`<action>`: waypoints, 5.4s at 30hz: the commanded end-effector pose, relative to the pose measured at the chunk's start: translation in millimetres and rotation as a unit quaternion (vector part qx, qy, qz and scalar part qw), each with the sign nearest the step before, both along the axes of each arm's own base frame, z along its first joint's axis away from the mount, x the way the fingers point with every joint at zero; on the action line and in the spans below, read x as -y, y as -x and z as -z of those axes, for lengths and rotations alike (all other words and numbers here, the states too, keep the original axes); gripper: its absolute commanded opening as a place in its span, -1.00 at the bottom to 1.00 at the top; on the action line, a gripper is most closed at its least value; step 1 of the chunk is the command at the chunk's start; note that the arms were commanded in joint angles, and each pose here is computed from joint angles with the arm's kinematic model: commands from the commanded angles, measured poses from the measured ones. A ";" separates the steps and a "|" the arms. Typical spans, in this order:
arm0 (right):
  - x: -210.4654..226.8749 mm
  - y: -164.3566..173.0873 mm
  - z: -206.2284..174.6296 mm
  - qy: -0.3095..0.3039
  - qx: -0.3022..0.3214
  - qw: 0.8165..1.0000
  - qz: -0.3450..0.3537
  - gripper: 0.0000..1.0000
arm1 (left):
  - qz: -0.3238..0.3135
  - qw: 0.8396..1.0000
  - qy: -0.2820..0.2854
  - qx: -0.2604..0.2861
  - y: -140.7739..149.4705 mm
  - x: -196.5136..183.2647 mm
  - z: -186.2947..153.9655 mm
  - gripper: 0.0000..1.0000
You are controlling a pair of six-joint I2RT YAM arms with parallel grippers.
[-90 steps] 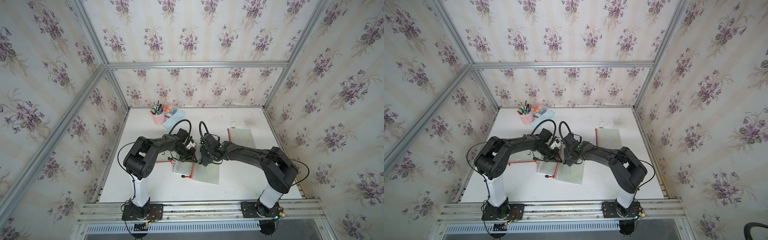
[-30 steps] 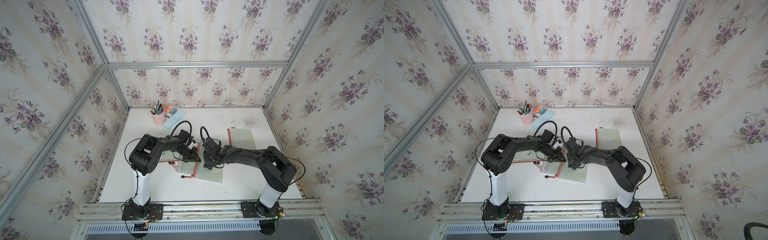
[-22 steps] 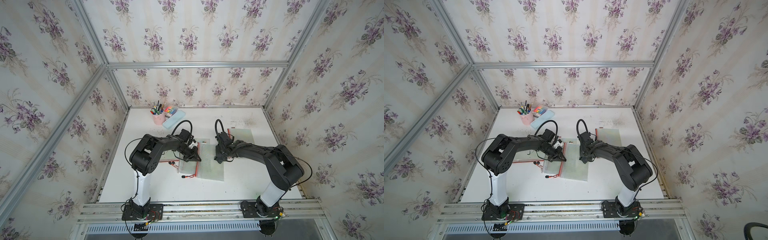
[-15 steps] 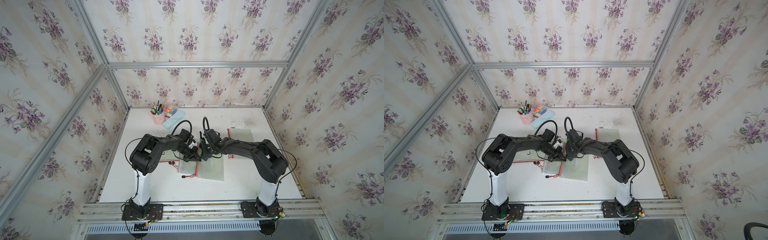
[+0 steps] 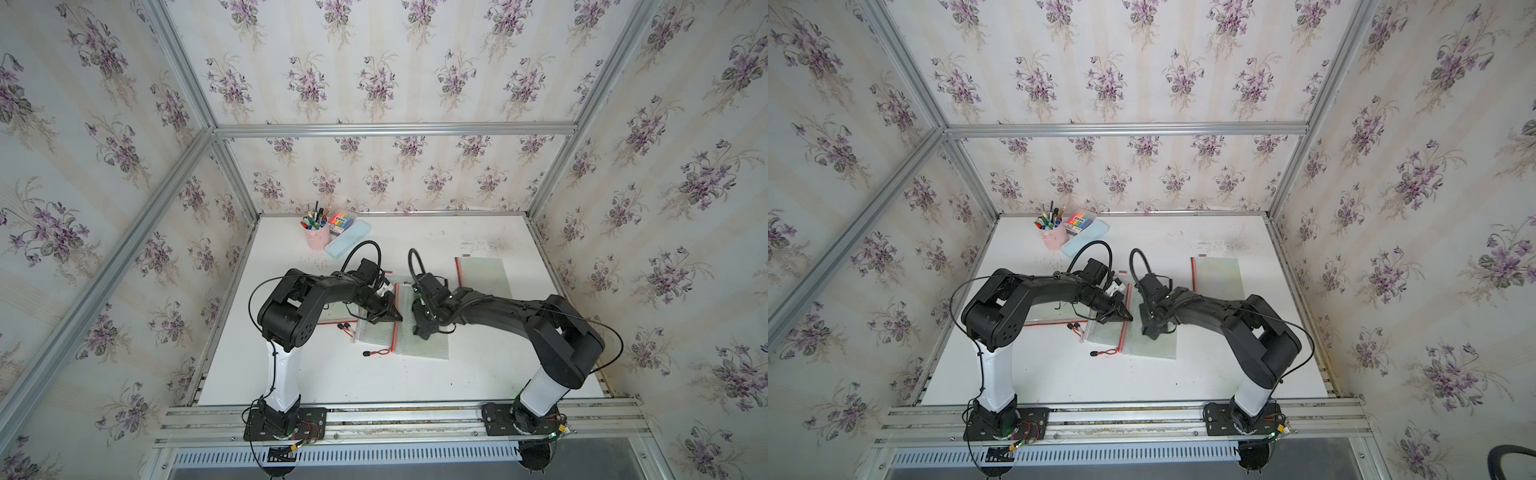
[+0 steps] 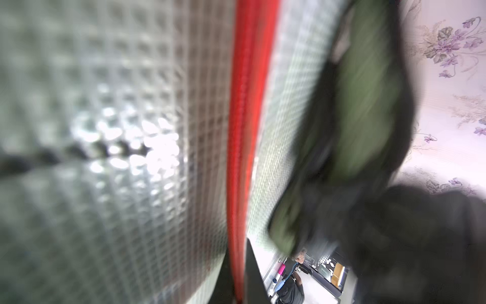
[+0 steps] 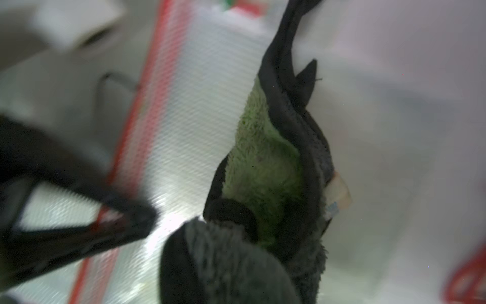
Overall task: Wipe the document bag
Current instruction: Wipe the dirt from the document bag, then pick up the document bag, then place the document bag, then move the document bag to the center of the board, then adjust the document bag.
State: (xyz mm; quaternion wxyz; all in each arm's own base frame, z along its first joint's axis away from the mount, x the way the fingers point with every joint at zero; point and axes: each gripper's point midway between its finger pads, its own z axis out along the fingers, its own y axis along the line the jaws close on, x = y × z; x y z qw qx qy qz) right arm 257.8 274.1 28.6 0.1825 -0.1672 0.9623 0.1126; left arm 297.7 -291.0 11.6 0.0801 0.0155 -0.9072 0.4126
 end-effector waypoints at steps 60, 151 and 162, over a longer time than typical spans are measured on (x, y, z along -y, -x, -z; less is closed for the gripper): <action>286.7 -73.6 -243.9 -0.036 0.242 0.910 0.334 -0.67 | -0.036 0.983 0.103 0.149 -126.4 241.4 -99.0 -1.00; -46.6 -57.0 19.4 -0.049 -0.019 0.999 0.008 -0.65 | 0.002 0.965 -0.188 0.182 -46.5 -102.7 -68.2 -1.00; 55.0 -133.2 -117.5 -0.061 0.126 0.987 0.074 -0.64 | -0.003 0.981 -0.011 0.192 -25.4 -40.8 -143.6 -1.00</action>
